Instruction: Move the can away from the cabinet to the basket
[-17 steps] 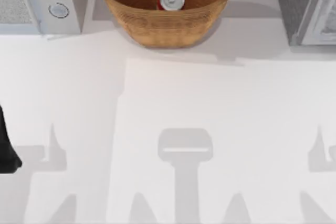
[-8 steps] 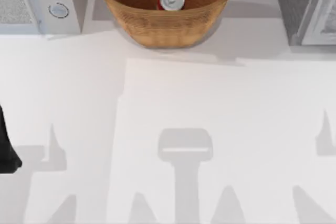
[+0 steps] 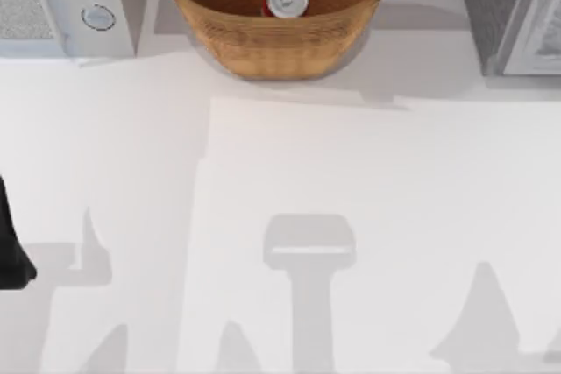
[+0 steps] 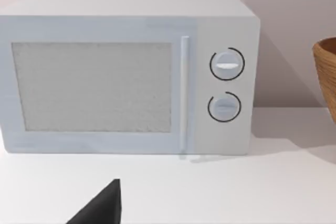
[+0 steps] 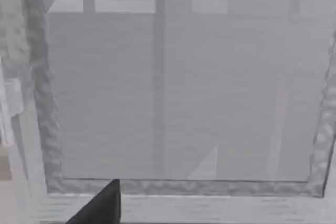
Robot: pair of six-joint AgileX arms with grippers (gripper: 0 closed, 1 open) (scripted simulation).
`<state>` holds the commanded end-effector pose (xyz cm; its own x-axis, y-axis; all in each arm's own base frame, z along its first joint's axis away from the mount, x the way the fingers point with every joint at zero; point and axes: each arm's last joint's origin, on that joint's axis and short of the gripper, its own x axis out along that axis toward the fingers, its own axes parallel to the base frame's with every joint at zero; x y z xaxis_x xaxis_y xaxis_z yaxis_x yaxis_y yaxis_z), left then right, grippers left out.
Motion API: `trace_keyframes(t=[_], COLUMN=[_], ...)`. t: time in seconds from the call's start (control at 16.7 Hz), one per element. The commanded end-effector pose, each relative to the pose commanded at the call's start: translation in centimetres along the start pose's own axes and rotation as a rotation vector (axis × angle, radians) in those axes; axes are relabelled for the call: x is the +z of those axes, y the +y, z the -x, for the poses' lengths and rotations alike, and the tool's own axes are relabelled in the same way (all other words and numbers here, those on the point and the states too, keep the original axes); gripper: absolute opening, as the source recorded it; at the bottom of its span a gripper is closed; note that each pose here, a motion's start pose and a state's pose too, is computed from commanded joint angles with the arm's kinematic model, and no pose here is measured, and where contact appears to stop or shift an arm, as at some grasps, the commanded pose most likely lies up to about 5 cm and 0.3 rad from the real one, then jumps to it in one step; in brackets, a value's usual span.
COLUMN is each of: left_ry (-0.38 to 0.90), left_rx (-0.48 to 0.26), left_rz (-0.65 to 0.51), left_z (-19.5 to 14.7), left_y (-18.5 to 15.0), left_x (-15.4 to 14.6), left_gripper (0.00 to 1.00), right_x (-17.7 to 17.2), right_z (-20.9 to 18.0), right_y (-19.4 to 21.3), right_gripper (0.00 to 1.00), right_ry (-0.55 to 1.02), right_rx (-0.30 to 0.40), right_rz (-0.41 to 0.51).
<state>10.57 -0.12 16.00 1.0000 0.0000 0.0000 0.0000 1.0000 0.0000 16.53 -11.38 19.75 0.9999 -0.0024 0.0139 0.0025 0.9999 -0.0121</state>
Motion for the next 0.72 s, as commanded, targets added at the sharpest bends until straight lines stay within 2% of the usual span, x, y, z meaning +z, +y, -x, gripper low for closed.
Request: trace_keyframes(t=[0.36, 0.72], left_ry=[0.000, 0.000], left_rx=[0.000, 0.000], left_rz=[0.000, 0.000], left_z=[0.0, 0.0], left_y=[0.0, 0.0], left_x=[0.0, 0.0], left_gripper=[1.00, 1.00], right_x=[-3.0, -3.8], right_z=[0.6, 1.2], right_y=[-7.2, -8.7], right_gripper=[1.00, 1.00], right_ry=[0.016, 0.015], right_rx=[0.003, 0.004], right_rz=[-0.013, -0.012])
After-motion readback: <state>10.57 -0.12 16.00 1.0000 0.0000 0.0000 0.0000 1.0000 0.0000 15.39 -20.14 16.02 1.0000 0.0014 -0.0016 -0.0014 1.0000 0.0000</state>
